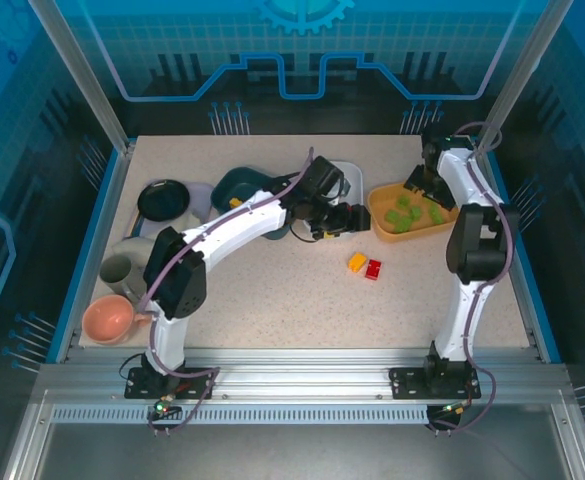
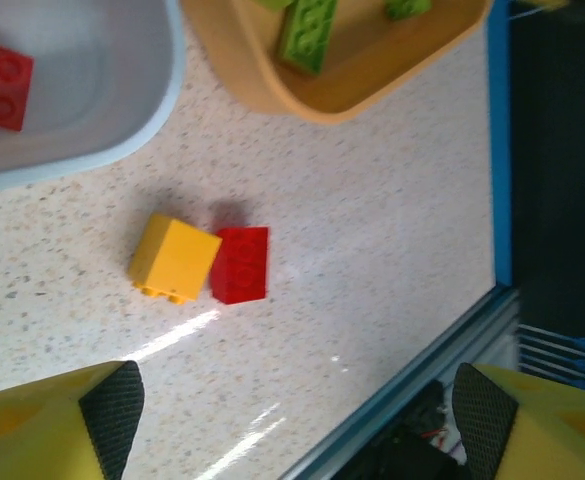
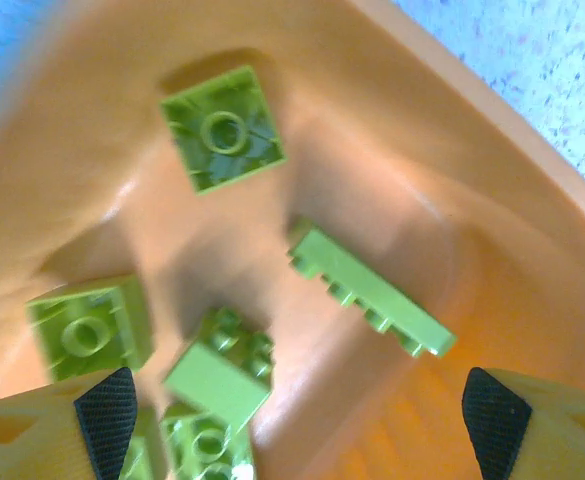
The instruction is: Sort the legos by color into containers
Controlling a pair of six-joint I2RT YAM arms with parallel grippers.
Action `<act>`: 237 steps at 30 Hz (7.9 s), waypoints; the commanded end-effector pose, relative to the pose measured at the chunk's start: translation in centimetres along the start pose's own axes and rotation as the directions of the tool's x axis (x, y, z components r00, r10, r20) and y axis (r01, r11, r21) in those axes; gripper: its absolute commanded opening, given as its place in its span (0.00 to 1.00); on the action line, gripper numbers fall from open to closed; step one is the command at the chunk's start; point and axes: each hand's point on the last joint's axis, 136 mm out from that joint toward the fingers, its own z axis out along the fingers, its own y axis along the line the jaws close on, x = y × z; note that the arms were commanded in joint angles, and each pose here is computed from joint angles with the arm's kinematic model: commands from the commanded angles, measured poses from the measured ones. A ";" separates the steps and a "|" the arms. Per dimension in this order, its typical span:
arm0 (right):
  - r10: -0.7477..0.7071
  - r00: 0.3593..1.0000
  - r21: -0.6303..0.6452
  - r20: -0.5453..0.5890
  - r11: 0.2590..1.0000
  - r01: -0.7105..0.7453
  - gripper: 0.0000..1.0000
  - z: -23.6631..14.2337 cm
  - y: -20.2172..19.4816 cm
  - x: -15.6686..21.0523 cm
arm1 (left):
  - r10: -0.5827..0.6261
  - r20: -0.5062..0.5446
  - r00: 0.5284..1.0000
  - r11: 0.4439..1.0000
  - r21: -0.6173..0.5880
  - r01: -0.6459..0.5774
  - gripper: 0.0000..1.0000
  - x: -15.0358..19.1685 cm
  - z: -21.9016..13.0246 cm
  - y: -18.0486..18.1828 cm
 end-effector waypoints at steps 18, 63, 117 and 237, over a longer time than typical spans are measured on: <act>-0.310 0.917 -0.585 0.249 0.707 0.398 0.84 -15.8 -5.5 24.4 | -0.637 -0.056 0.769 0.729 -0.368 0.577 0.80 4.8 7.2 5.4; -0.306 0.923 -0.682 0.233 0.626 0.379 0.85 -16.3 -5.2 25.0 | -0.694 0.128 0.709 0.600 -0.441 0.667 0.35 4.8 11.7 7.2; -0.276 0.905 -0.866 0.324 0.299 0.401 0.88 -20.3 16.7 18.9 | -0.528 0.479 0.701 0.570 -0.412 0.711 0.37 -16.2 -8.6 32.6; -0.371 0.705 -0.061 0.604 0.861 0.505 1.00 -2.9 -4.5 12.8 | 0.278 0.554 0.785 0.629 -0.723 0.287 0.99 5.9 -22.5 33.6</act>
